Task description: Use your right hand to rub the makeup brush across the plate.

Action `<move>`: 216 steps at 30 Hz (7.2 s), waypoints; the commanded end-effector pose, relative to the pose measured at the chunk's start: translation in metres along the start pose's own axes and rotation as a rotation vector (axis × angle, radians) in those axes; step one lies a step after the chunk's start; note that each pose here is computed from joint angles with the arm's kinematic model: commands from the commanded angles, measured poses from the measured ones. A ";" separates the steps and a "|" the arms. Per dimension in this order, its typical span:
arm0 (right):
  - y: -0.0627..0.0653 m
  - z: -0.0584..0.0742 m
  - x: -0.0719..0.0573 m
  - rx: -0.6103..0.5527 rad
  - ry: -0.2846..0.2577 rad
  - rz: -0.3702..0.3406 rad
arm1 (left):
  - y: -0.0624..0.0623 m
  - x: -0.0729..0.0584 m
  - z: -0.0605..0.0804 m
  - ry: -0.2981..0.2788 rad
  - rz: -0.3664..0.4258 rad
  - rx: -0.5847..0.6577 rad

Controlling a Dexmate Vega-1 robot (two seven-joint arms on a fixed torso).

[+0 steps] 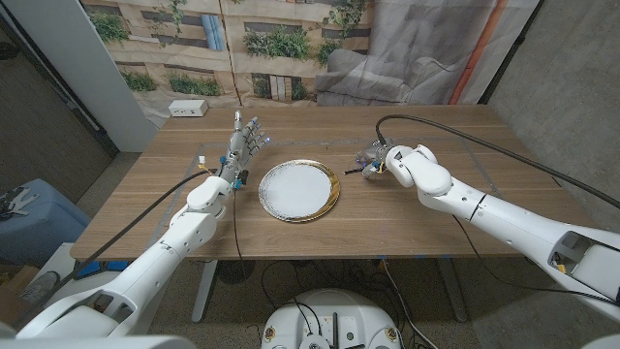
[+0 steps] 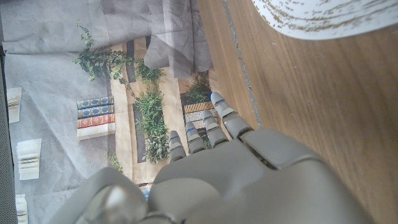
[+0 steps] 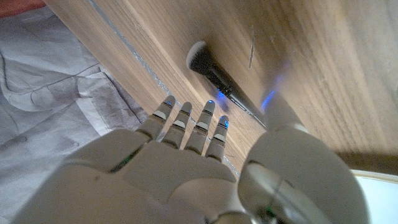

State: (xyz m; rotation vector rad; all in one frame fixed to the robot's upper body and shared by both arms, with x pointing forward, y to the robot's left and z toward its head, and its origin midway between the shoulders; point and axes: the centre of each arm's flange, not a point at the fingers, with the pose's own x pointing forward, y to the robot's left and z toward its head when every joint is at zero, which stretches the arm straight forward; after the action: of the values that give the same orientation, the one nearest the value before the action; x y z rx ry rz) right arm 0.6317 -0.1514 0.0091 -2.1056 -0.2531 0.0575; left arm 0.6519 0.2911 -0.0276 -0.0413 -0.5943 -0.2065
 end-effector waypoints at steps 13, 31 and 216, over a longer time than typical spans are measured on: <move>-0.007 0.000 0.006 0.015 -0.040 0.037 | 0.000 0.000 0.000 0.000 0.000 0.000; -0.006 -0.001 0.010 -0.025 -0.032 0.042 | 0.000 0.000 0.000 0.000 0.000 0.000; 0.006 0.079 -0.017 1.310 -0.110 -0.531 | 0.000 0.000 0.000 0.000 0.000 0.000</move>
State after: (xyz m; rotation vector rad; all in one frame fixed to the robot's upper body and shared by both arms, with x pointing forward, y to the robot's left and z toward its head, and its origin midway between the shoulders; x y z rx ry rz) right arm 0.6013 -0.1121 -0.0231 -0.7928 -0.6239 0.0079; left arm 0.6517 0.2912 -0.0280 -0.0412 -0.5939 -0.2068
